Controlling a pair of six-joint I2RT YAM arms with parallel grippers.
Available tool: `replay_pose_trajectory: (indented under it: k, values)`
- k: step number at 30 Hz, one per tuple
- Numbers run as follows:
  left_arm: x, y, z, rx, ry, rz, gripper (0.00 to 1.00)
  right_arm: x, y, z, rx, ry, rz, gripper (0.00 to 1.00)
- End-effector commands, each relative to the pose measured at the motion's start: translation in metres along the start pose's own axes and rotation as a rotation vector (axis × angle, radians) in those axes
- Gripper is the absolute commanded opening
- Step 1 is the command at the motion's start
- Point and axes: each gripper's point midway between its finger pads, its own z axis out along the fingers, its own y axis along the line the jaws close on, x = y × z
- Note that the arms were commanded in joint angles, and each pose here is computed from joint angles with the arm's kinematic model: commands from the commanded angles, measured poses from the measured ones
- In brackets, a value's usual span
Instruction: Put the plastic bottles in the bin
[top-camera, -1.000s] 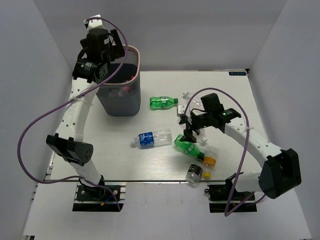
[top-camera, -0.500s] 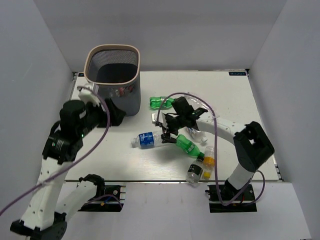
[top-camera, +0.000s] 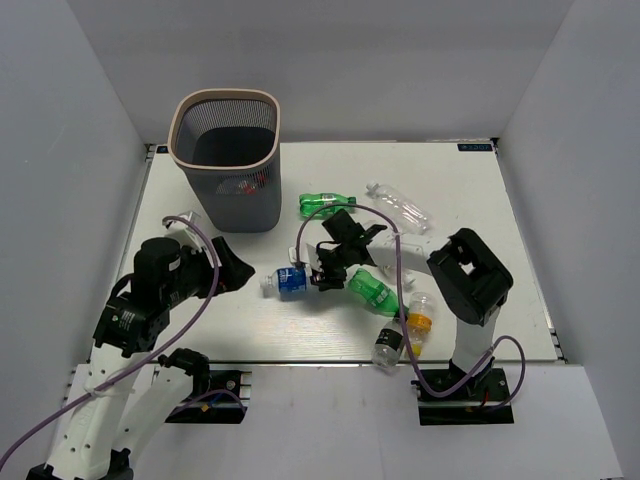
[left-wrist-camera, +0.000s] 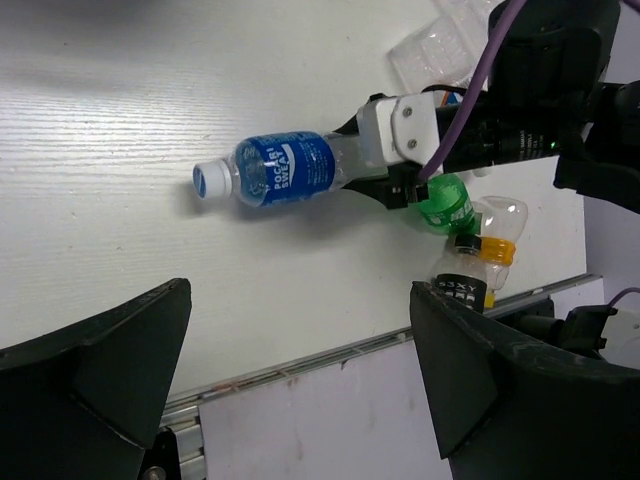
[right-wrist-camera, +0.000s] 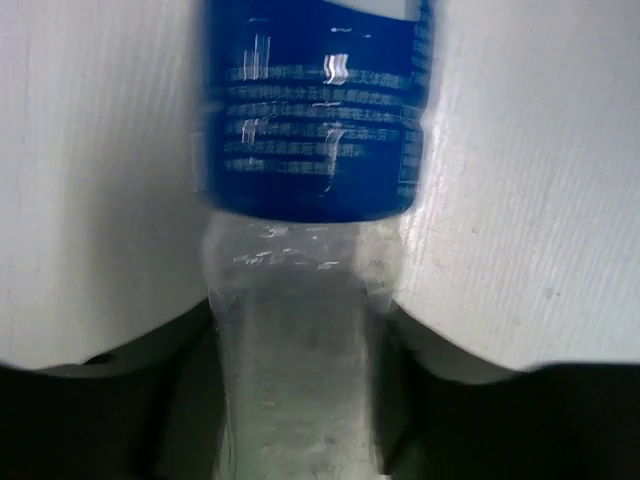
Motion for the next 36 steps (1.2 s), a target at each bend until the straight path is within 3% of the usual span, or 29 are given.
replay_pose_trajectory:
  k: [1,2,5,6,11,17,18,20,21,22,25,26,27,32,34,35,36]
  values:
    - [0.013,0.001,0.000,0.012,0.040,-0.021,1.00,-0.013,-0.008,-0.006,0.024,-0.025,-0.054,0.44]
    - [0.011,-0.002,-0.001,0.030,0.028,-0.018,1.00,-0.018,-0.009,-0.014,0.033,-0.034,-0.055,0.30]
    - [0.016,-0.005,0.002,0.058,0.037,-0.025,1.00,-0.045,-0.018,-0.049,0.071,-0.046,-0.049,0.10]
    - [0.017,-0.006,0.004,0.069,0.044,-0.025,1.00,-0.053,-0.022,-0.063,0.096,-0.054,-0.048,0.08]
    - [0.026,-0.008,0.011,0.113,0.052,-0.022,1.00,-0.077,-0.026,-0.130,0.236,-0.072,0.005,0.08]
    - [0.034,-0.010,0.027,0.160,0.078,-0.020,1.00,-0.155,-0.057,-0.254,0.652,-0.307,-0.043,0.07]
    - [0.029,-0.015,0.027,0.189,0.060,-0.012,1.00,-0.190,-0.070,-0.285,0.730,-0.393,-0.093,0.07]
    - [0.033,-0.014,0.034,0.196,0.075,-0.014,1.00,-0.208,-0.084,-0.290,0.742,-0.446,-0.084,0.07]
    - [0.032,-0.016,0.039,0.204,0.085,-0.015,1.00,-0.249,-0.090,-0.325,0.794,-0.551,-0.145,0.08]
    - [0.033,-0.016,0.040,0.206,0.099,-0.018,1.00,-0.248,-0.109,-0.297,0.744,-0.544,-0.099,0.08]
    - [0.030,-0.017,0.042,0.205,0.100,0.020,1.00,-0.297,-0.143,-0.294,0.687,-0.686,-0.076,0.10]
    - [0.031,-0.016,0.044,0.199,0.110,0.017,1.00,-0.320,-0.146,-0.311,0.699,-0.745,-0.102,0.11]
    - [0.030,-0.016,0.043,0.198,0.113,0.028,1.00,-0.322,-0.158,-0.285,0.626,-0.771,-0.067,0.11]
    - [0.035,-0.013,0.042,0.192,0.123,0.024,1.00,-0.354,-0.202,-0.255,0.593,-0.975,-0.100,0.14]
    - [0.040,-0.008,0.044,0.177,0.126,0.007,1.00,-0.378,-0.205,-0.277,0.608,-1.091,-0.120,0.16]
    - [0.038,-0.010,0.044,0.181,0.120,-0.004,1.00,-0.362,-0.226,-0.235,0.577,-1.055,-0.065,0.19]
    - [0.039,-0.008,0.044,0.174,0.114,-0.019,1.00,-0.361,-0.230,-0.226,0.564,-1.043,-0.042,0.21]
